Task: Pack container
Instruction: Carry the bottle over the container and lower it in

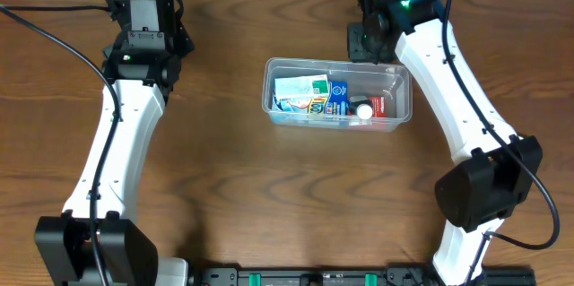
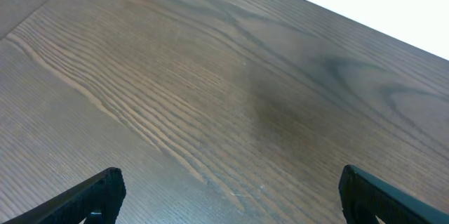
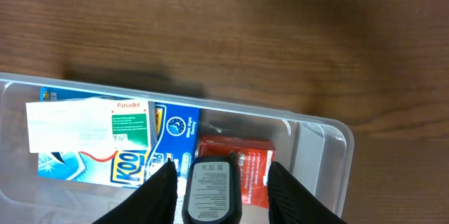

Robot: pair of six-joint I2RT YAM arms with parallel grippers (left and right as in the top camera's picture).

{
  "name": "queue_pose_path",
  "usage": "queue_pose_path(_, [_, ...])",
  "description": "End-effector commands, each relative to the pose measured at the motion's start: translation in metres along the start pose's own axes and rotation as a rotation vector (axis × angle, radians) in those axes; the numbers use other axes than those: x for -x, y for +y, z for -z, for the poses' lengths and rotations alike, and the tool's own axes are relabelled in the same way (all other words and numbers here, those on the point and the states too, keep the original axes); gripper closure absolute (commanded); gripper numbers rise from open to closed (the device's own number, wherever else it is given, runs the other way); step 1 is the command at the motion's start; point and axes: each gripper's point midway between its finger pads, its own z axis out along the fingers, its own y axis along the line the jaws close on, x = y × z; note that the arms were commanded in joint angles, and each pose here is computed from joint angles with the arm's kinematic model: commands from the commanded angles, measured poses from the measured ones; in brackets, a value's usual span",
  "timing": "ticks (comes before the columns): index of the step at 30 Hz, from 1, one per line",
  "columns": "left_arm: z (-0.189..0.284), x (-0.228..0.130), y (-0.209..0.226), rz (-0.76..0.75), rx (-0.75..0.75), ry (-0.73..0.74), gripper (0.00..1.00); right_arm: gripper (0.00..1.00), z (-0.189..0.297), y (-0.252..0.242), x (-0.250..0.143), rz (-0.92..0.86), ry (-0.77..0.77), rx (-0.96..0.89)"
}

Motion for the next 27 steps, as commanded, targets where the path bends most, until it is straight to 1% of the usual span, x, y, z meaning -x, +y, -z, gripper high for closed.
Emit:
queue_pose_path(1, [-0.001,0.002,0.003,0.016,0.013,-0.006,0.02,0.59,-0.003,-0.005,-0.003,-0.019,0.015,-0.011])
queue_pose_path(3, [-0.001,0.002,0.003,0.016,0.013,-0.006,0.02,0.56,-0.002,0.001,-0.008,-0.017,0.041,0.027])
queue_pose_path(5, [-0.001,0.002,0.003,0.016,0.013,-0.006,0.02,0.55,-0.001,0.008,-0.016,-0.009,0.077,0.068])
queue_pose_path(8, [-0.001,0.002,0.003,0.016,0.013,-0.006,0.02,0.52,0.001,0.012,-0.033,-0.007,0.151,0.1])
queue_pose_path(9, [-0.001,0.002,0.003,0.016,0.013,-0.006,0.02,0.5,0.002,0.013,-0.04,-0.007,0.181,0.109])
queue_pose_path(14, [-0.001,0.002,0.003,0.016,0.013,-0.006,0.02,0.5,0.009,0.004,-0.07,-0.001,0.309,0.078])
queue_pose_path(18, [-0.001,0.002,0.003,0.016,0.013,-0.006,0.02,0.47,0.015,0.0,-0.087,0.008,0.379,0.056])
queue_pose_path(24, [-0.001,0.002,0.003,0.016,0.013,-0.006,0.02,0.42,0.016,0.008,-0.091,0.031,0.386,0.058])
queue_pose_path(27, [-0.001,0.002,0.003,0.016,0.013,-0.006,0.02,0.41,0.015,0.015,-0.091,0.048,0.375,0.066])
